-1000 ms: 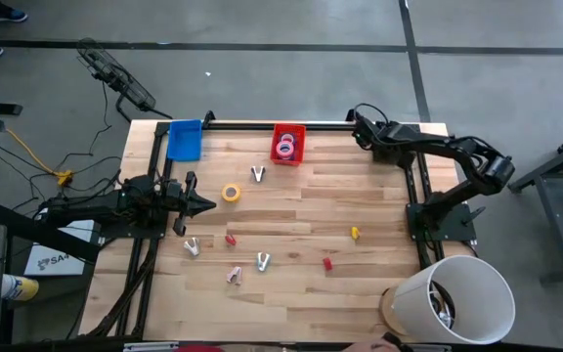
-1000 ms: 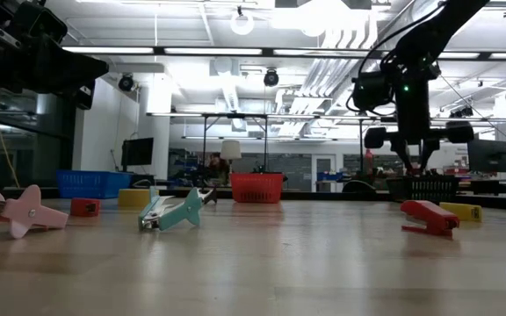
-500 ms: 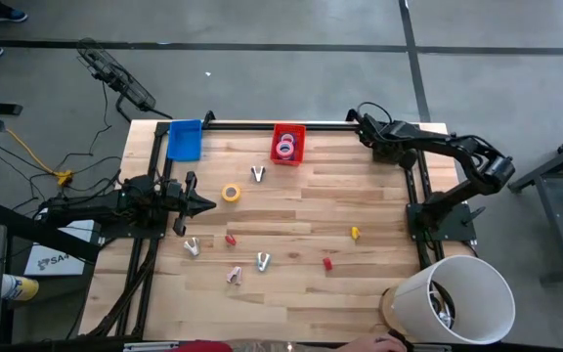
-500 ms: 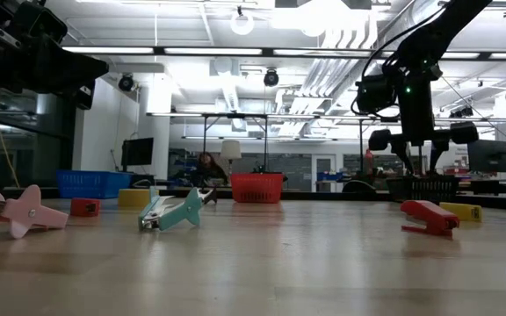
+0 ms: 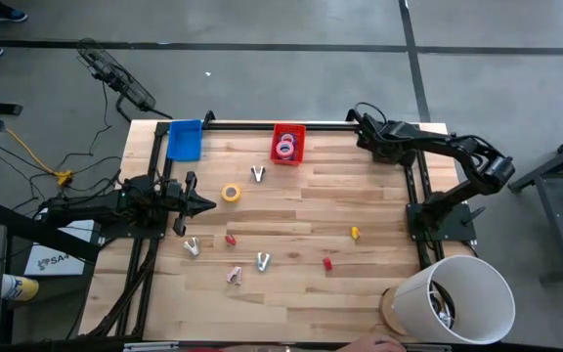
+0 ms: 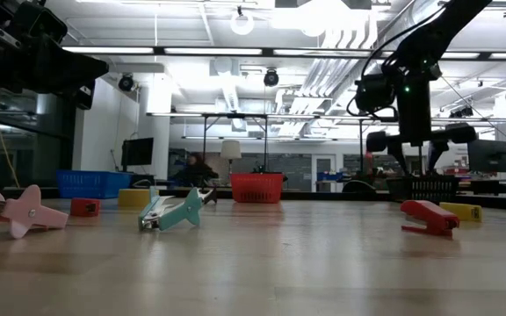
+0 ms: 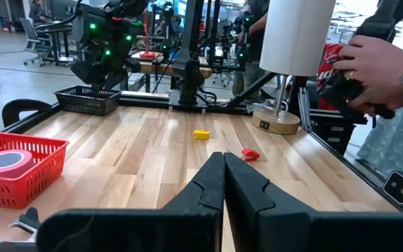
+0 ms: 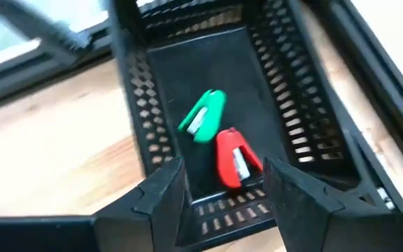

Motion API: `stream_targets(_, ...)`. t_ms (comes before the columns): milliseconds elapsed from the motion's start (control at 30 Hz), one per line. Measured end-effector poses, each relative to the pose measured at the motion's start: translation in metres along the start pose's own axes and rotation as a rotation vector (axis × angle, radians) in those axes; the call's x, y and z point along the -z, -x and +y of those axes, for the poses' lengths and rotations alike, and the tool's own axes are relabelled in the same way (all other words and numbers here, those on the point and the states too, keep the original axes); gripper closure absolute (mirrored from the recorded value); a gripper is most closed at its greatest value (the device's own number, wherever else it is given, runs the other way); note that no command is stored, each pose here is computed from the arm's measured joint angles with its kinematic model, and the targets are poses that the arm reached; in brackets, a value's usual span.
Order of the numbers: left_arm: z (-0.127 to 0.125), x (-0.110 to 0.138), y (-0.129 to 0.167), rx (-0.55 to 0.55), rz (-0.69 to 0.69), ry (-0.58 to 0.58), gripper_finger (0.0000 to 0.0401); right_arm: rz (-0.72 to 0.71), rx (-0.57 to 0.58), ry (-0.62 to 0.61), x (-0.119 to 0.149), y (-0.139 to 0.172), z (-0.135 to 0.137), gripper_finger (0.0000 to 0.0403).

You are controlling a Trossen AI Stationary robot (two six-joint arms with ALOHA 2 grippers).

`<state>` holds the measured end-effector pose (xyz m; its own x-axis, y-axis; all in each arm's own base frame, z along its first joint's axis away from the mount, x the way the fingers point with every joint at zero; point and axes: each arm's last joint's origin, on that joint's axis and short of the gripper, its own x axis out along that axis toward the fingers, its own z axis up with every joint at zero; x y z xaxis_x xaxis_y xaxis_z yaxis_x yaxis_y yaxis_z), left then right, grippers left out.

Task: Pick and place Stapler, Stapler remover, tape
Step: Put the yellow stapler into the black bin

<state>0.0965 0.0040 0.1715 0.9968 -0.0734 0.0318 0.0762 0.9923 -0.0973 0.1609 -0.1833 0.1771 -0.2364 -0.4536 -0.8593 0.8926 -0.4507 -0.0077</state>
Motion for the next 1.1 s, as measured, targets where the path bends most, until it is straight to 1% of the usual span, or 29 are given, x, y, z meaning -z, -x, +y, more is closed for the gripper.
stream_targets(133, 0.0, 0.0, 0.0, 0.0, 0.0, 0.0, 0.04, 0.022, -0.056, 0.075, 0.003, 0.006, 0.003, 0.0217)
stream_targets(300, 0.0, 0.0, 0.0, 0.0, 0.0, 0.0, 0.04, 0.032, -0.115, 0.128, 0.008, 0.019, 0.003, 0.0217)
stream_targets(533, 0.0, 0.0, 0.0, 0.0, 0.0, 0.0, 0.04, 0.052, -0.234, 0.301, 0.017, 0.041, 0.001, 0.0217)
stream_targets(700, 0.0, 0.0, 0.0, -0.001, 0.0, 0.0, 0.04, 0.078, -0.323, 0.45, 0.025, 0.057, -0.002, 0.0217)
stream_targets(933, 0.0, 0.0, 0.0, 0.0, 0.0, 0.0, 0.04, 0.092, -0.395, 0.618, 0.037, 0.071, -0.006, 0.0217)
stream_targets(1100, 0.0, 0.0, 0.0, 0.0, 0.0, 0.0, 0.04, 0.14, -0.43, 0.702, 0.05, 0.078, -0.007, 0.0217)
